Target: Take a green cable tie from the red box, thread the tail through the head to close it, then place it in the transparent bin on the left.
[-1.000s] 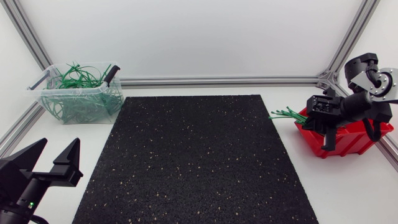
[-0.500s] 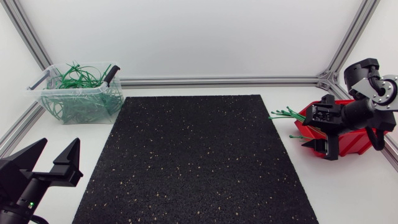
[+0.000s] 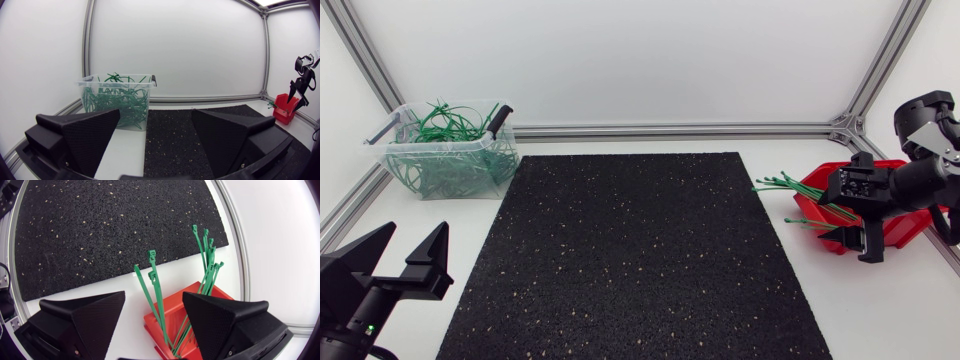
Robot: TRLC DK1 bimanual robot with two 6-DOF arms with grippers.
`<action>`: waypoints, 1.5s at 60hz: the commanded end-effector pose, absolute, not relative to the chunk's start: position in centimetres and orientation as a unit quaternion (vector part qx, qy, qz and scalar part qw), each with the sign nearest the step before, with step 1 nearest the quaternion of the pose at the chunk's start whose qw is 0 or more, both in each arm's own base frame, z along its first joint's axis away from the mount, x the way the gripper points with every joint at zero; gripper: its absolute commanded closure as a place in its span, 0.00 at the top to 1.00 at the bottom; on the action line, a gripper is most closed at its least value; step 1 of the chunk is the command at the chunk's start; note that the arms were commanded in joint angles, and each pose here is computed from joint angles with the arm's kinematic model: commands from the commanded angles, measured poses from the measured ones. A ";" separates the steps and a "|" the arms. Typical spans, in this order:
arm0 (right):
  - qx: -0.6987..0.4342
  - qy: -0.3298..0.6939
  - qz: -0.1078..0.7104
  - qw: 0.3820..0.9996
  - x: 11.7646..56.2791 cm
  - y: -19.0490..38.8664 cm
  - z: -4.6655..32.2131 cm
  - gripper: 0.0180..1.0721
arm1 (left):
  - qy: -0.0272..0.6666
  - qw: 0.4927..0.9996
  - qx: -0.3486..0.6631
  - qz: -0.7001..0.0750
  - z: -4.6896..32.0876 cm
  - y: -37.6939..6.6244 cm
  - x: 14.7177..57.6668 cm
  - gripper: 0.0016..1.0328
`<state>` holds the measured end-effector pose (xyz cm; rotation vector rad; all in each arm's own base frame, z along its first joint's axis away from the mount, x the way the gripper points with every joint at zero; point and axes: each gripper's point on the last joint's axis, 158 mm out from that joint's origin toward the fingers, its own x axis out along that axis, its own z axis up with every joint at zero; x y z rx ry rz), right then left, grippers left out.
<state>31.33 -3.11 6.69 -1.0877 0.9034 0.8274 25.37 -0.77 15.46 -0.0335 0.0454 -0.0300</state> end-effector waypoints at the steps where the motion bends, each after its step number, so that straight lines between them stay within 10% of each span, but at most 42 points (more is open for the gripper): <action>1: -0.489 0.405 0.385 0.670 29.5 -2.8 6.1 0.69 | 0.052 0.998 -0.023 -0.018 13.1 -1.0 25.4 0.97; 90: -0.500 0.408 0.382 0.662 33.1 -3.0 3.2 0.68 | 0.054 0.998 -0.022 -0.026 13.0 -1.4 25.4 0.97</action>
